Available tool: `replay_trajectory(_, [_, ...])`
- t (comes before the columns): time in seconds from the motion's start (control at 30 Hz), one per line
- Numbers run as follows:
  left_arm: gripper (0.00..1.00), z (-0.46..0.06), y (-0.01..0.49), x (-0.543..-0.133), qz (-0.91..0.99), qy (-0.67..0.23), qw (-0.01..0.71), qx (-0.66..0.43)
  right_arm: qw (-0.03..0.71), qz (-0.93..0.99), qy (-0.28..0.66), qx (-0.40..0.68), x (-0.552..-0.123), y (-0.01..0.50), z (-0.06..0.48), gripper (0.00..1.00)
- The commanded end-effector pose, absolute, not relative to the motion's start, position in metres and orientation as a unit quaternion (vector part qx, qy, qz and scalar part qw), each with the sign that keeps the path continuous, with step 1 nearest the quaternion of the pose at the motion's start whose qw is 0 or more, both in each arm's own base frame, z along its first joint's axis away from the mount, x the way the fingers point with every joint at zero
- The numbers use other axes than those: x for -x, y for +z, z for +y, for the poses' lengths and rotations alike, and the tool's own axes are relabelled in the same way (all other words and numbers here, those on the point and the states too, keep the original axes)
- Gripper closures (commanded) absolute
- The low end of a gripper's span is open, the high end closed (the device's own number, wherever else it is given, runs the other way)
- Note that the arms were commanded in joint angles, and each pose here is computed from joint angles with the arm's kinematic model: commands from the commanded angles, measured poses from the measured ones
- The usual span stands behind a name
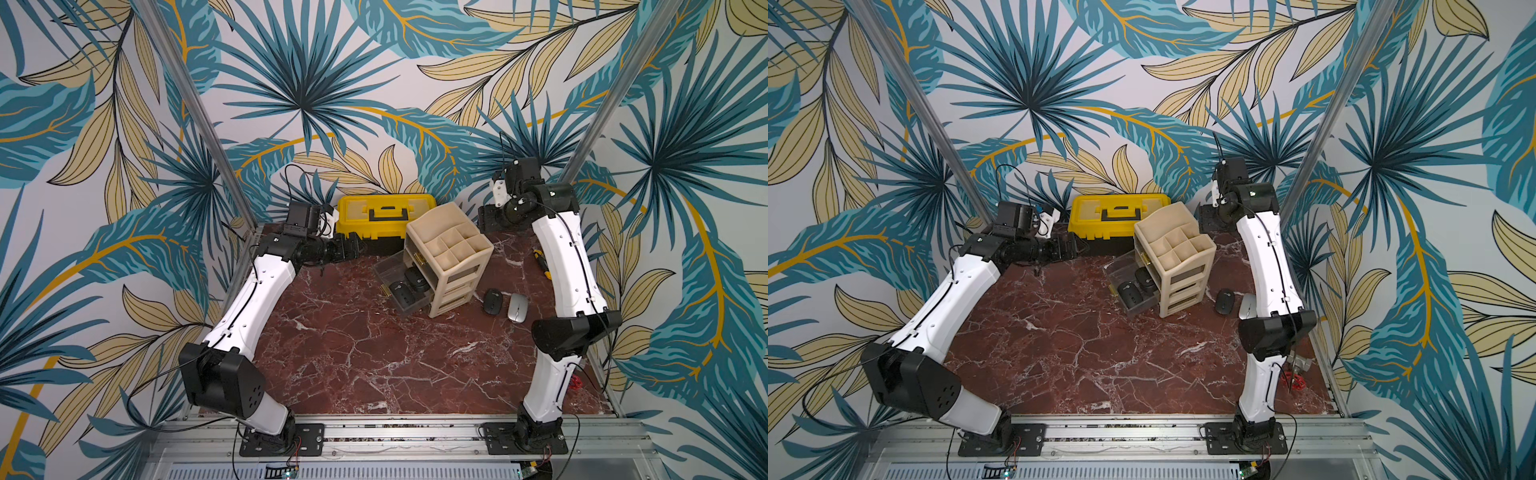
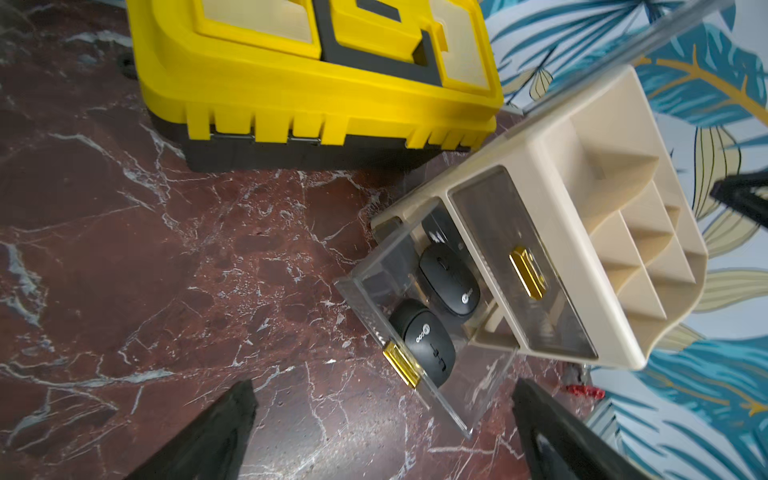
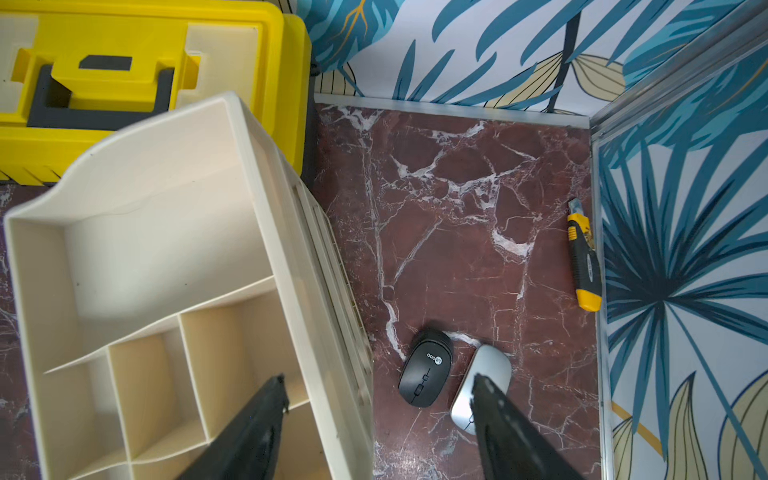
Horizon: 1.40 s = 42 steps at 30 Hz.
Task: Take the mice out of the drawer
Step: Pick up the mouse from the drawer.
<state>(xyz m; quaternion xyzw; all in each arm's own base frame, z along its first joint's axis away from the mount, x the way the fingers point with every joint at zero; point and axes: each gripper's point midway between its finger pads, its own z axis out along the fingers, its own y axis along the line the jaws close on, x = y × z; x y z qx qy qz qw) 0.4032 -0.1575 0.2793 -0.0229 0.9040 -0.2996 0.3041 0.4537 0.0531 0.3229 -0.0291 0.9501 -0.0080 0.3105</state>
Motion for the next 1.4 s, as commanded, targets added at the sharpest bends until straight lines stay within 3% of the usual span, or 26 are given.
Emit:
replay_trajectory(0.0, [0.00, -0.156, 0.308, -0.426, 0.888, -0.284, 0.352, 0.087, 0.294, 0.955, 0.013, 0.043, -0.445, 0.315, 0.057, 0.28])
replay_trajectory(0.17, [0.00, -0.148, 0.318, -0.434, 0.877, -0.254, 0.381, 0.146, 0.275, 0.960, 0.014, 0.046, -0.440, 0.304, 0.056, 0.30])
replay_trajectory(0.37, [0.00, -0.186, 0.342, -0.430, 0.835, -0.370, 0.400, 0.078, 0.267, 0.962, 0.017, 0.047, -0.432, 0.299, 0.056, 0.32])
replay_trajectory(0.47, [0.00, -0.191, 0.351, -0.429, 0.819, -0.382, 0.423, 0.066, 0.256, 0.965, 0.016, 0.047, -0.427, 0.294, 0.055, 0.36])
replay_trajectory(0.77, [0.00, -0.221, 0.325, -0.428, 0.852, -0.386, 0.354, 0.022, 0.241, 0.968, 0.049, 0.059, -0.435, 0.279, 0.066, 0.40])
replay_trajectory(1.0, [0.00, -0.224, 0.297, -0.422, 0.891, -0.332, 0.310, 0.025, 0.235, 0.967, 0.076, 0.064, -0.442, 0.277, 0.076, 0.62])
replay_trajectory(1.17, [0.00, -0.211, 0.273, -0.414, 0.920, -0.285, 0.260, 0.069, 0.225, 0.969, 0.088, 0.057, -0.437, 0.273, 0.080, 0.84])
replay_trajectory(1.23, [0.00, -0.202, 0.263, -0.409, 0.932, -0.255, 0.239, 0.092, 0.223, 0.969, 0.092, 0.052, -0.433, 0.271, 0.082, 0.99])
replay_trajectory(1.37, [0.00, -0.201, 0.253, -0.399, 0.941, -0.246, 0.205, 0.113, 0.218, 0.969, 0.107, 0.044, -0.425, 0.267, 0.093, 1.00])
